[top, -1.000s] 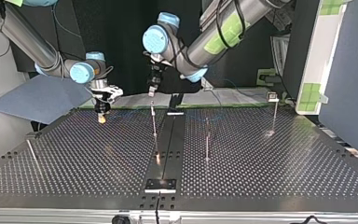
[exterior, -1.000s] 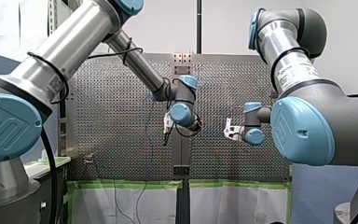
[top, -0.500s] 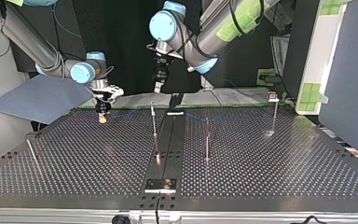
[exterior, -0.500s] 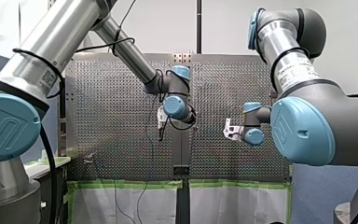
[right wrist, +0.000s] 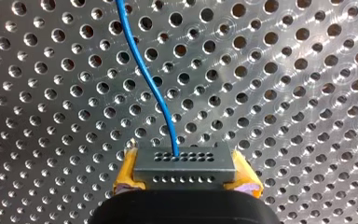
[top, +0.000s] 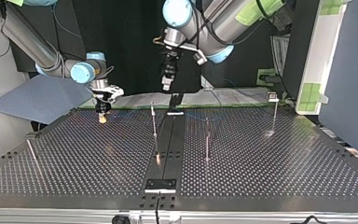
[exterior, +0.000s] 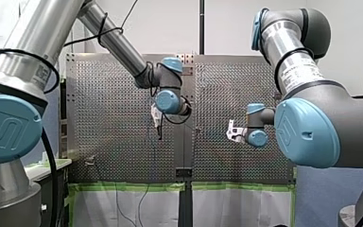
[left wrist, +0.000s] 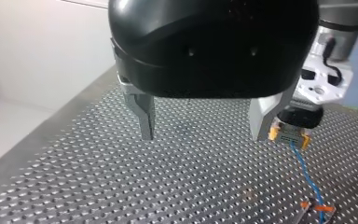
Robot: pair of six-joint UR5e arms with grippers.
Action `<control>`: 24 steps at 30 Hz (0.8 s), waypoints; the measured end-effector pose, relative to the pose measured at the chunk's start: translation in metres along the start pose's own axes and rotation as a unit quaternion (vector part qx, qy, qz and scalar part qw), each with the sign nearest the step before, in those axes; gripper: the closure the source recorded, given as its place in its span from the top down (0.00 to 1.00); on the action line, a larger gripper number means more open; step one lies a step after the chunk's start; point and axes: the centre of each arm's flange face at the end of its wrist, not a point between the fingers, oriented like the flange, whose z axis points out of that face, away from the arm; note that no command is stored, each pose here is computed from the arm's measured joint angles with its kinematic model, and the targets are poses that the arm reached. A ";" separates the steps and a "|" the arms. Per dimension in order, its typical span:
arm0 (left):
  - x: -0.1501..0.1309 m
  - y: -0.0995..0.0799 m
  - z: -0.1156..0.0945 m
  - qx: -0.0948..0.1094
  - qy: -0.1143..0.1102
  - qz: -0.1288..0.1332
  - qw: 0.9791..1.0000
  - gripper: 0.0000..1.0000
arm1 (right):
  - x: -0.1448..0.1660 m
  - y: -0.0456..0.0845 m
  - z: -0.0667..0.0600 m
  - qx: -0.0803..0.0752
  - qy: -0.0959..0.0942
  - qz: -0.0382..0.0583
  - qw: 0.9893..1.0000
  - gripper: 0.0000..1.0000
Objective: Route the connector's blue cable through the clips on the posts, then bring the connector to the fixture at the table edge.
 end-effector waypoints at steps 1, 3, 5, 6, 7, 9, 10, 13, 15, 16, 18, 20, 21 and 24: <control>-0.001 0.001 -0.003 0.000 0.000 -0.004 1.000 1.00 | 0.000 0.000 0.000 0.000 0.000 0.000 1.000 0.00; -0.004 0.004 -0.009 0.000 0.000 -0.011 1.000 1.00 | 0.000 -0.001 0.000 0.000 0.000 0.000 1.000 0.00; -0.007 0.007 -0.016 -0.001 0.000 -0.016 1.000 1.00 | 0.000 -0.001 0.000 0.001 0.001 0.000 1.000 0.00; -0.009 0.008 -0.019 -0.001 -0.001 -0.017 1.000 1.00 | 0.000 -0.001 0.000 0.001 0.001 0.000 1.000 0.00; -0.010 0.009 -0.022 -0.001 -0.001 -0.018 1.000 1.00 | 0.000 -0.001 0.000 0.001 0.001 0.000 1.000 0.00; -0.012 0.011 -0.027 -0.001 -0.002 -0.021 1.000 1.00 | 0.000 -0.001 0.000 0.001 0.002 0.000 1.000 0.00; -0.013 0.013 -0.030 -0.001 -0.002 -0.024 1.000 1.00 | 0.000 -0.001 0.000 0.001 0.002 0.000 1.000 0.00; -0.016 0.016 -0.039 -0.001 -0.002 -0.033 0.999 1.00 | 0.000 -0.001 0.000 0.001 0.002 0.000 1.000 0.00; -0.018 0.018 -0.044 0.000 -0.002 -0.040 0.999 1.00 | 0.000 -0.001 0.000 0.001 0.001 0.000 1.000 0.00; -0.019 0.019 -0.047 0.001 -0.003 -0.044 0.999 1.00 | 0.000 -0.001 0.000 0.001 0.001 0.000 1.000 0.00; -0.022 0.022 -0.052 0.002 -0.007 -0.054 0.999 1.00 | 0.000 -0.001 0.000 0.001 0.000 0.000 1.000 0.00; -0.025 0.024 -0.057 0.004 -0.011 -0.064 0.998 1.00 | 0.000 -0.001 0.000 0.001 0.000 0.000 1.000 0.00; -0.026 0.025 -0.060 0.005 -0.012 -0.067 0.998 1.00 | 0.000 -0.001 0.000 0.001 0.000 0.000 1.000 0.00; -0.028 0.029 -0.069 0.006 -0.013 -0.070 0.997 1.00 | 0.000 -0.001 0.000 0.001 0.000 0.000 1.000 0.00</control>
